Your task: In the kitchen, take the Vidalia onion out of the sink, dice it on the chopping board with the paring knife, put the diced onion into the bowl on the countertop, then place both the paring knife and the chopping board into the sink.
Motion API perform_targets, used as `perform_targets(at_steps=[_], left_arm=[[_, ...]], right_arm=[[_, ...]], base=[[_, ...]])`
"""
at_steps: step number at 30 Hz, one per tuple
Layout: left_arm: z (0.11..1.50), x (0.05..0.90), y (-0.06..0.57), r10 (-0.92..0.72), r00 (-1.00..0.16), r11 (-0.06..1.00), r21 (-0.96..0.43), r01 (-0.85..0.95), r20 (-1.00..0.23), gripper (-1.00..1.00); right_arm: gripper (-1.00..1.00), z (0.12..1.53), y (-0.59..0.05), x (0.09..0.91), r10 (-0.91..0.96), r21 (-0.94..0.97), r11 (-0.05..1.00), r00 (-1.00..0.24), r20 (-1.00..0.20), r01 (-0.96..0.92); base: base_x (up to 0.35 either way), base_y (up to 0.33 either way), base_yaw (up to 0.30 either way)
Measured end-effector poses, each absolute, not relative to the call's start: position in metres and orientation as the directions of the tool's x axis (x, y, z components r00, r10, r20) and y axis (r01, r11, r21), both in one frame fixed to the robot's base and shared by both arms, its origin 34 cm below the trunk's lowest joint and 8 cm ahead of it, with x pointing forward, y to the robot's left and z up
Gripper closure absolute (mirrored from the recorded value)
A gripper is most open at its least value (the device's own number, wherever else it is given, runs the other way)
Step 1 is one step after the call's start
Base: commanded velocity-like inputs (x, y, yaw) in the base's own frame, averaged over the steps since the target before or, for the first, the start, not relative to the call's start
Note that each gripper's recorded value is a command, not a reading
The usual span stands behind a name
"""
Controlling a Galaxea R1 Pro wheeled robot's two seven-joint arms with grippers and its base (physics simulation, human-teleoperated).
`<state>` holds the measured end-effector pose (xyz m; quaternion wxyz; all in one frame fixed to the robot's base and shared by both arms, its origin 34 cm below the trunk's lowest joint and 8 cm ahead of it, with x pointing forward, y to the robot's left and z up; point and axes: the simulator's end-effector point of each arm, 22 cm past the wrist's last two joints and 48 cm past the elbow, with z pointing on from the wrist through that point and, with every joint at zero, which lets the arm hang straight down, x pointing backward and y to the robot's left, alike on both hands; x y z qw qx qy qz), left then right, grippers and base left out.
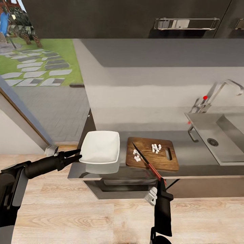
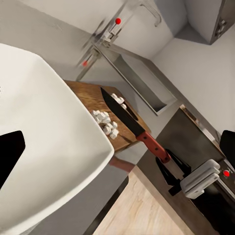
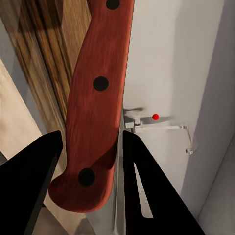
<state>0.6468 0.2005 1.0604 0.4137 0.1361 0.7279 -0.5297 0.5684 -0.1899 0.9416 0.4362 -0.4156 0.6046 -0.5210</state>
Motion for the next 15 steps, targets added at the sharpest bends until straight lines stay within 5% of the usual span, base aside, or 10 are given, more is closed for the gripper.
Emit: perform_targets(at_steps=[15], left_arm=[[1.071, 0.645, 0.201, -0.240, -0.607, 0.401, -0.646, 0.649, -0.758, -1.00]], right_arm=[[1.00, 0.968, -0.197, 0.574, -0.950, -0.992, 0.124, -0.286, -0.129, 0.035]], base=[[0.000, 0.000, 0.000]])
